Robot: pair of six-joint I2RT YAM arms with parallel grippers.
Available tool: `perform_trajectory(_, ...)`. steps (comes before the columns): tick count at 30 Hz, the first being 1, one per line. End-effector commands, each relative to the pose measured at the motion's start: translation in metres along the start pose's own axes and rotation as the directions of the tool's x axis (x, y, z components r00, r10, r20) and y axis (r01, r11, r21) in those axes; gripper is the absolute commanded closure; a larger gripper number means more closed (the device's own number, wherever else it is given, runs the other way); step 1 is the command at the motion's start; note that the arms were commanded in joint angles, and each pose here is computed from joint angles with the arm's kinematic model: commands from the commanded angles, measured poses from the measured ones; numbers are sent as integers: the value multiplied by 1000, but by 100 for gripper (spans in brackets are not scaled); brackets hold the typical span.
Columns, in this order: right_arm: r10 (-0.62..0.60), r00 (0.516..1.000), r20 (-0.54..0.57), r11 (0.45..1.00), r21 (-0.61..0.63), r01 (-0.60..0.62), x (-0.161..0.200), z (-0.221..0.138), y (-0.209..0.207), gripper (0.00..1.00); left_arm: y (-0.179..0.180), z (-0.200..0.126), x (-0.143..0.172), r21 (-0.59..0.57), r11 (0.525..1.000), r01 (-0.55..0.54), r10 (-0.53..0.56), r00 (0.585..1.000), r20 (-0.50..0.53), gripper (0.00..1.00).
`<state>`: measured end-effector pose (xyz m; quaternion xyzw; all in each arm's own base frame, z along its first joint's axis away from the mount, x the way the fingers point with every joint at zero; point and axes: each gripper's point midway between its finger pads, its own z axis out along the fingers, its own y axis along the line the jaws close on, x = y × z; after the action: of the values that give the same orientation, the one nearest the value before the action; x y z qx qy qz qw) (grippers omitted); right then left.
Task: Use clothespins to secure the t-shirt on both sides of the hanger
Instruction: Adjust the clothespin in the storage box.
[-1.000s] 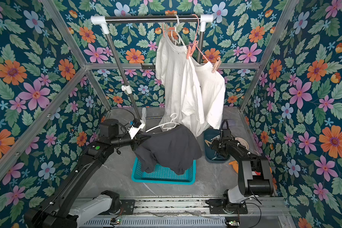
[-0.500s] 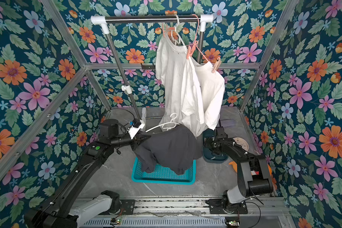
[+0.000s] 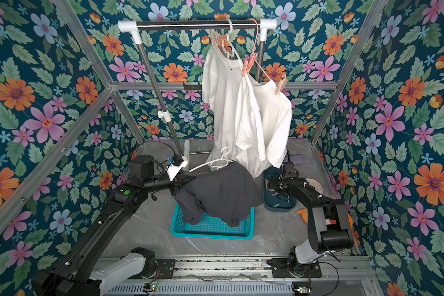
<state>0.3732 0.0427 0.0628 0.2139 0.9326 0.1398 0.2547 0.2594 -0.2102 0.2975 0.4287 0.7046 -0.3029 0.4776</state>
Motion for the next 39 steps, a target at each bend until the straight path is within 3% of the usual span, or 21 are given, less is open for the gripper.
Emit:
perform_trajectory(1, -10, 999, 44, 1000, -29, 11, -14, 3, 8, 28, 2, -2, -14, -11, 999, -41, 42, 998, 49, 100)
perform_trajectory(11, 15, 1000, 3, 999, 34, -15, 3, 13, -11, 30, 4, -1, -14, -14, 999, -39, 39, 998, 48, 100)
perform_trajectory(27, 5, 995, -103, 1000, -11, -6, 39, -8, -9, 31, 4, -2, -14, -15, 999, -37, 37, 998, 50, 100)
perform_trajectory(31, -22, 996, -89, 999, 43, 26, 34, -9, -18, 30, 3, -2, -15, -15, 999, -39, 40, 998, 53, 100)
perform_trajectory(39, -31, 999, 23, 999, 8, 31, 9, -24, -7, 30, 2, -5, -15, -21, 999, -42, 43, 997, 57, 100)
